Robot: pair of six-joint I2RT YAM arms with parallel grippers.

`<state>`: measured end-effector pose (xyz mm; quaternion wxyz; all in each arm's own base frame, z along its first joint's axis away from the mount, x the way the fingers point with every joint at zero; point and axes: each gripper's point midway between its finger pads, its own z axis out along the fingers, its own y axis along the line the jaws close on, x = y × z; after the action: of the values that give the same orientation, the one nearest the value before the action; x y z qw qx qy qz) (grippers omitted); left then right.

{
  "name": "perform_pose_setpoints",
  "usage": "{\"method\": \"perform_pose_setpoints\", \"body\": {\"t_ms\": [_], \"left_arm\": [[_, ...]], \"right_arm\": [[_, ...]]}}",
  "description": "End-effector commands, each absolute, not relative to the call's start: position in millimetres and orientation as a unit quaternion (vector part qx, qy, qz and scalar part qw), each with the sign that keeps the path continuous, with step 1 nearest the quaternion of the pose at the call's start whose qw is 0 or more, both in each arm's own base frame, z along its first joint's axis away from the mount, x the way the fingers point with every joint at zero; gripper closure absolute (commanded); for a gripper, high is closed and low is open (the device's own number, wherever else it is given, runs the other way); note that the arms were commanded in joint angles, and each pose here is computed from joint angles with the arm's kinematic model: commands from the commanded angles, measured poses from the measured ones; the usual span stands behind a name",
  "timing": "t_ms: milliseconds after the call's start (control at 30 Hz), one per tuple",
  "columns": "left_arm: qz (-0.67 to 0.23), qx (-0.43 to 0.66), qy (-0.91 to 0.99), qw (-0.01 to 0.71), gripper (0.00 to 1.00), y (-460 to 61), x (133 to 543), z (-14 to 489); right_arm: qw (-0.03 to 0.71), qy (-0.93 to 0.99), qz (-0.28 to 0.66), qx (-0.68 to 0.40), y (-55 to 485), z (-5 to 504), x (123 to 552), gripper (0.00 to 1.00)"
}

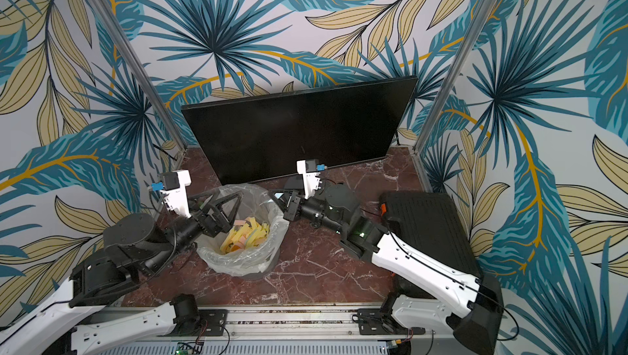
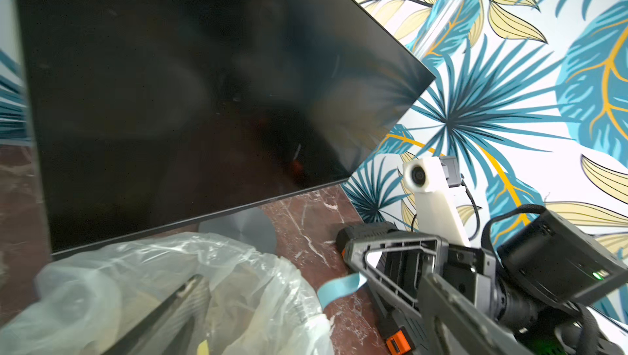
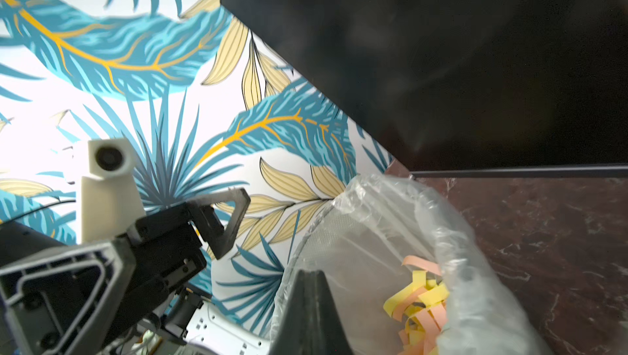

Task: Remove the sticky note from the monitor
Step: Place the sticky note in the trash bin.

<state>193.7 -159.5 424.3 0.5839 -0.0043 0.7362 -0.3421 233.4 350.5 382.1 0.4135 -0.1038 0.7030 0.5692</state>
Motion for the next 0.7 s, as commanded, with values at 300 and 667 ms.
{"method": "perform_pose_setpoints", "body": {"t_ms": [300,667], "left_arm": [[-0.195,-0.076,0.746,0.632,0.00,-77.9,196.2,426.5],[-0.124,-0.110,0.772,0.614,0.00,-57.2,222.7,425.7]], "right_arm": [[0.384,0.752,0.484,-0.230,439.8,345.5,212.8,0.61],[0.407,0.747,0.464,-0.247,439.7,365.0,213.7,0.20]]}}
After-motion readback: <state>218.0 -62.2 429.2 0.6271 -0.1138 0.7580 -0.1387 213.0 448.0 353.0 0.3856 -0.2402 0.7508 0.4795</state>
